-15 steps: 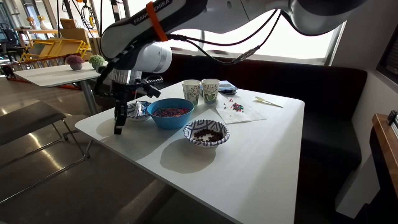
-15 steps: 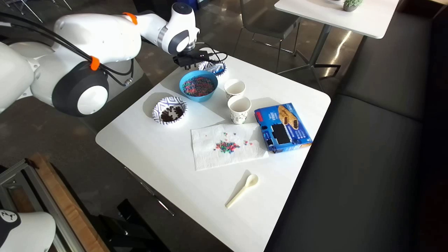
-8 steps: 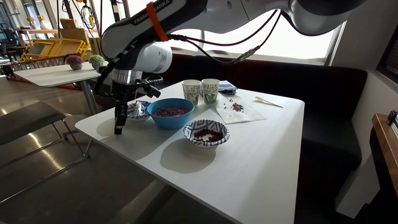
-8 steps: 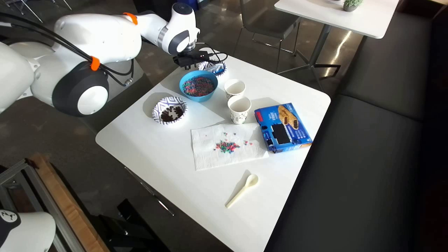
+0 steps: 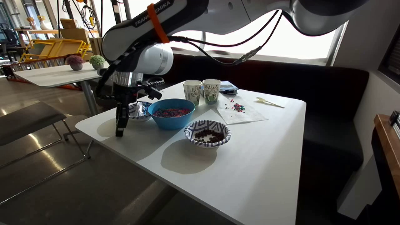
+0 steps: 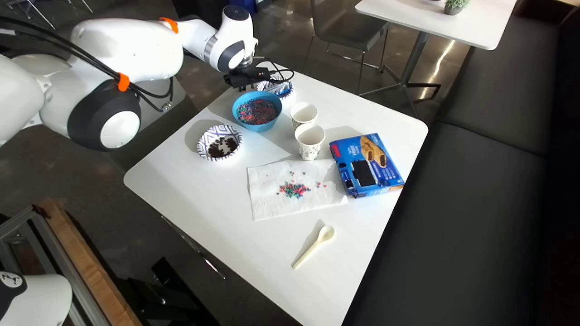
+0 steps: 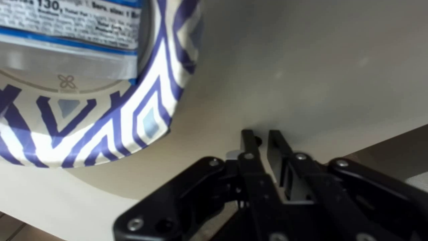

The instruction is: Put the brown object in the bowl closest to you

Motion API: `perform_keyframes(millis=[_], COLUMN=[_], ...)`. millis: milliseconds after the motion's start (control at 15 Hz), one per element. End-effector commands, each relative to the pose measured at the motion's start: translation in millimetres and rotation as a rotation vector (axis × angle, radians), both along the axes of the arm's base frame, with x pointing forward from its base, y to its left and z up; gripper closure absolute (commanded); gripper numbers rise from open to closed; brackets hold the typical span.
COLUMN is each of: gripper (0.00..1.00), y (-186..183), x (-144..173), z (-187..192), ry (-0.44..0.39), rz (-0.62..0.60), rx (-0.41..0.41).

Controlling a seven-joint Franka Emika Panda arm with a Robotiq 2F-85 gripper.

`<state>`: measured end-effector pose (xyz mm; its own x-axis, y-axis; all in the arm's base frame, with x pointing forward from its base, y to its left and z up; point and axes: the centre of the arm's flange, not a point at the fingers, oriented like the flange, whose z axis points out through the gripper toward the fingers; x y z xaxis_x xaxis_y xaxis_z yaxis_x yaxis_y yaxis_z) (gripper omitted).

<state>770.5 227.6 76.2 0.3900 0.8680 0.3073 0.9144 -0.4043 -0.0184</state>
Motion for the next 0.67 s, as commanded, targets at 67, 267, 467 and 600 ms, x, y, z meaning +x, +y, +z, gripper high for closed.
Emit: perform_keyframes(millis=[67,267,467,600], gripper=[0.81,0.82,0.83,0.83], y=[19.9,20.3,21.6,22.4], x=[66.3,66.8,66.3,66.1], z=[-28.9,-27.8,-28.0,-27.9], ry=[-0.015,-0.018,-0.020,-0.031], rz=[0.007,0.010,0.017,0.018], rx=[0.016,0.020,0.021,0.019])
